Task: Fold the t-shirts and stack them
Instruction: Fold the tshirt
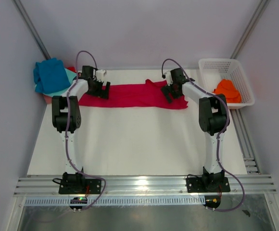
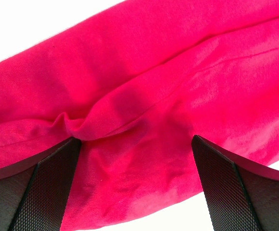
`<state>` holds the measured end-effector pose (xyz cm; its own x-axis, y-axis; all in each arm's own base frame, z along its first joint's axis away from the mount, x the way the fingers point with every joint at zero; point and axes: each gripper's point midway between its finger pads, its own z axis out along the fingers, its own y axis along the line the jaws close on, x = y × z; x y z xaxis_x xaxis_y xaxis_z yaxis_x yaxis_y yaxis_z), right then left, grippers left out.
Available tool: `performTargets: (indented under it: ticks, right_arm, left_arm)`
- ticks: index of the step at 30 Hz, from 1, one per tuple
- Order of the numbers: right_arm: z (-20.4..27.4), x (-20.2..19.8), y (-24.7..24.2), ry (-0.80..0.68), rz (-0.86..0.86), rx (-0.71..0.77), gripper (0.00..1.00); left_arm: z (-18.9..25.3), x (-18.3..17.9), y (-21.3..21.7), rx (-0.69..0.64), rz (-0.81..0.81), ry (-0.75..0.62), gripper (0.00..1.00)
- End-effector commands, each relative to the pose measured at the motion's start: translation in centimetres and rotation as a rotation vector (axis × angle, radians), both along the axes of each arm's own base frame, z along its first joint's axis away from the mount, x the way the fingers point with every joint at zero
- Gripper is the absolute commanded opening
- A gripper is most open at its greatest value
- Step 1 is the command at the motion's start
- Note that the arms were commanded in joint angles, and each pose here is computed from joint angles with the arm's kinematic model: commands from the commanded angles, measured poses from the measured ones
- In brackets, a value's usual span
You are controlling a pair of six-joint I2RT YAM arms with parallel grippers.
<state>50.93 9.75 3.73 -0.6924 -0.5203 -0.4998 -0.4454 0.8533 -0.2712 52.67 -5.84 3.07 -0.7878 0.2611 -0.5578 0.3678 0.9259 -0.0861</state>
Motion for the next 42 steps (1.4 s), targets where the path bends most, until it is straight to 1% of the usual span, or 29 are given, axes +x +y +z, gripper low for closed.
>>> performTargets:
  ticks: [1,6,13,18,21,25,28,31,34,39,42]
  right_arm:
    - [-0.2,0.7,-0.6,0.006,-0.026,-0.048,1.0]
    - [0.0,1.2,-1.0,0.009,-0.03,-0.079,1.0]
    - [0.0,2.0,-1.2,0.008,-0.024,-0.109,0.99]
    - [-0.1,2.8,-1.1,0.005,-0.019,-0.117,0.99]
    - [0.1,3.3,-1.1,-0.003,-0.022,-0.119,0.99]
    - [0.0,3.8,-1.0,-0.006,-0.02,-0.12,0.99]
    - [0.0,3.9,-1.0,-0.01,-0.018,-0.124,0.99]
    - [0.1,4.0,-1.1,-0.014,-0.018,-0.129,0.99]
    - [0.3,4.2,-1.0,-0.021,-0.018,-0.128,1.0]
    - [0.2,4.2,-1.4,-0.019,-0.01,-0.158,0.99]
    - [0.3,4.3,-1.9,-0.026,-0.008,-0.182,0.99]
  left_arm:
    - [0.2,-1.2,-0.9,-0.048,-0.031,0.053,0.99]
    - [0.1,-2.4,-1.4,-0.072,-0.054,0.107,0.99]
    - [-0.2,-5.0,-1.4,-0.068,-0.077,0.215,0.99]
    - [-0.3,-8.2,-1.5,-0.052,-0.118,0.311,0.99]
    - [-0.1,-10.6,-2.1,-0.039,-0.173,0.356,0.99]
    - [0.1,-14.0,-3.3,0.031,-0.289,0.408,0.99]
    - [0.5,-16.5,-4.7,0.043,-0.377,0.456,0.99]
    - [1.0,-18.2,-6.4,0.009,-0.43,0.503,0.99]
    - [1.1,-19.3,-7.6,-0.001,-0.463,0.532,0.99]
    - [0.9,-20.8,-9.0,0.042,-0.537,0.559,0.99]
    - [0.9,-21.6,-8.6,0.049,-0.547,0.583,0.99]
